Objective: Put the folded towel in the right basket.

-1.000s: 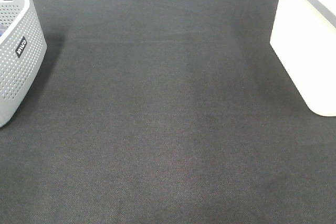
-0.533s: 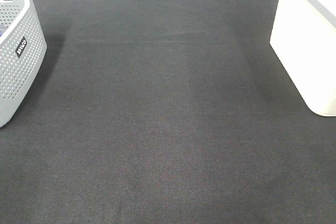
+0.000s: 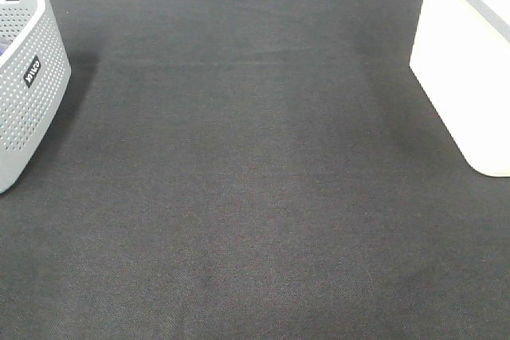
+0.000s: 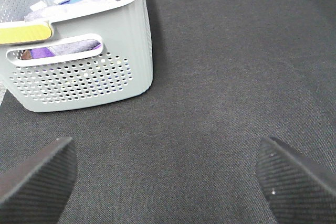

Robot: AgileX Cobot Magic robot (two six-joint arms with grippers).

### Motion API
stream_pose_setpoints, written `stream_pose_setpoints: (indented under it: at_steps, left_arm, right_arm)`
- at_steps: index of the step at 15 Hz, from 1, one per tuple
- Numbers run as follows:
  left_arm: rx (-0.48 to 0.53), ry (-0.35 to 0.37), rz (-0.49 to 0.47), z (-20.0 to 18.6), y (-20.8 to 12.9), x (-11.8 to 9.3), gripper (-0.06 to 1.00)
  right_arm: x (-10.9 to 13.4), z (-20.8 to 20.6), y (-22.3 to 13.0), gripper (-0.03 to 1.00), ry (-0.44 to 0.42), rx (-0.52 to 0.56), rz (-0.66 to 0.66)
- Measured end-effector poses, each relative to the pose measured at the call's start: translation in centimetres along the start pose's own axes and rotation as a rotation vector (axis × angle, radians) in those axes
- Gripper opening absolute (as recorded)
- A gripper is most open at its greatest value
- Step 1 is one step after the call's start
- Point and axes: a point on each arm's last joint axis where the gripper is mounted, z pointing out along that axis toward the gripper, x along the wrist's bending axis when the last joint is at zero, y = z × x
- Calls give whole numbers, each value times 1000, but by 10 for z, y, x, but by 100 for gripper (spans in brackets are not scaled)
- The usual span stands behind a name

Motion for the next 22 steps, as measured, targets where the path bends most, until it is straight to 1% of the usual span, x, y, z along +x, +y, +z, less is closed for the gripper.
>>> stream_pose_setpoints:
  at_steps: [1, 3, 5, 6, 18, 19, 20, 22]
  left_arm:
    - [0, 0, 0, 0, 0, 0, 88]
    - [0, 0, 0, 0, 0, 0, 88]
    - [0, 0, 0, 0, 0, 0, 88]
    - [0, 0, 0, 0, 0, 0, 88]
    - [0, 0, 0, 0, 0, 0, 88]
    - [0, 0, 0, 0, 0, 0, 88]
    - [0, 0, 0, 0, 0, 0, 88]
    - [0, 0, 0, 0, 0, 0, 88]
  right_arm:
    - [1, -8, -8, 90, -6, -93, -6]
    - [2, -20, -23, 90, -14, -206, -14]
    - [3, -29, -31, 90, -19, -283, -19]
    - [3, -30, -33, 90, -20, -297, -20]
    - [3, -29, -33, 90, -23, -293, -17]
    - [3, -29, -33, 90, -40, -293, -4]
    - [3, -29, -33, 90, -79, -292, 25]
    - [3, -29, -33, 90, -108, -292, 46]
